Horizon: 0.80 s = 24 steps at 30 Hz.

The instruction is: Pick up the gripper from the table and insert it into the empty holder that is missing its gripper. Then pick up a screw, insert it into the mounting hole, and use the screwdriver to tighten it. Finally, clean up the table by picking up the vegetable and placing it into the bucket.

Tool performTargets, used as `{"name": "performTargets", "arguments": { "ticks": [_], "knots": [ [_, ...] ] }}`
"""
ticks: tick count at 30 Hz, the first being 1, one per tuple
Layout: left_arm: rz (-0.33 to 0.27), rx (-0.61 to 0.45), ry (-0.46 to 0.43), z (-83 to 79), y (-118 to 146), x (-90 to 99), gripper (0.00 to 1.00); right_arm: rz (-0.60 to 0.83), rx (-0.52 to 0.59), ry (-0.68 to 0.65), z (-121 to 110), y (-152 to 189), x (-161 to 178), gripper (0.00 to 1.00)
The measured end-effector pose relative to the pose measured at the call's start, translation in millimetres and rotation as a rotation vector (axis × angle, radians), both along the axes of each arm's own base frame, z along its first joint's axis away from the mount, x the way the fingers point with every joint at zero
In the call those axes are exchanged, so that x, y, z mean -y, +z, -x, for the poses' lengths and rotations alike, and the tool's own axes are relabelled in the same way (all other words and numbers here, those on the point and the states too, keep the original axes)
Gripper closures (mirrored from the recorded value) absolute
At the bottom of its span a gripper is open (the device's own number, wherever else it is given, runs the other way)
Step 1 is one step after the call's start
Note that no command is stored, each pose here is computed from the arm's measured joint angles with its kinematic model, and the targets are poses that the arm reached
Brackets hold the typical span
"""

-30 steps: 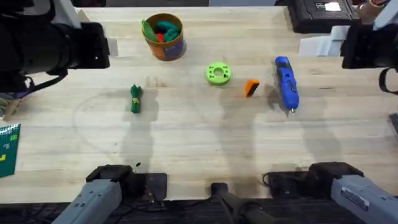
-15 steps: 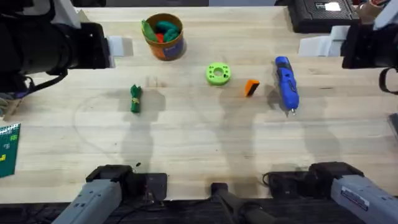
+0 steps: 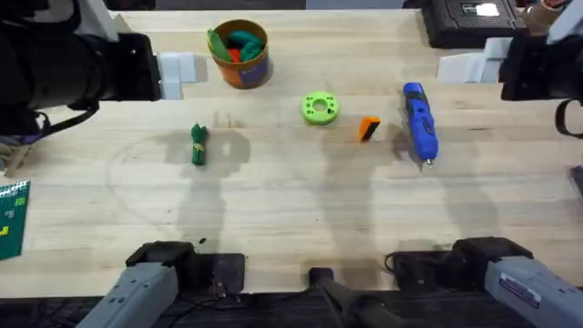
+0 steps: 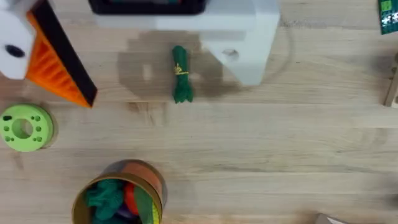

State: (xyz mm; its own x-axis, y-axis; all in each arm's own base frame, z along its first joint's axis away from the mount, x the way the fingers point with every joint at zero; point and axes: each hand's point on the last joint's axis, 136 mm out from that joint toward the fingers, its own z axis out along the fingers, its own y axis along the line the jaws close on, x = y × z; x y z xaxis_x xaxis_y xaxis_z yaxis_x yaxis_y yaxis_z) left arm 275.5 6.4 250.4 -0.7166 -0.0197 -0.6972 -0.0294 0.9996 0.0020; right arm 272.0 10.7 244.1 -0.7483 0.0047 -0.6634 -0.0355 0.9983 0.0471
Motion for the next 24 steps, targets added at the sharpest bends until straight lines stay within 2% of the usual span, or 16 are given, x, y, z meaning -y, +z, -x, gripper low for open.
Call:
{"name": "performTargets", "arguments": {
  "ticks": [24],
  "knots": [
    [-0.001,0.054,0.0,-9.2,9.5,-0.1,0.016,0.0,0.0,0.0,0.0,0.0,0.0,0.01]
  ]
}}
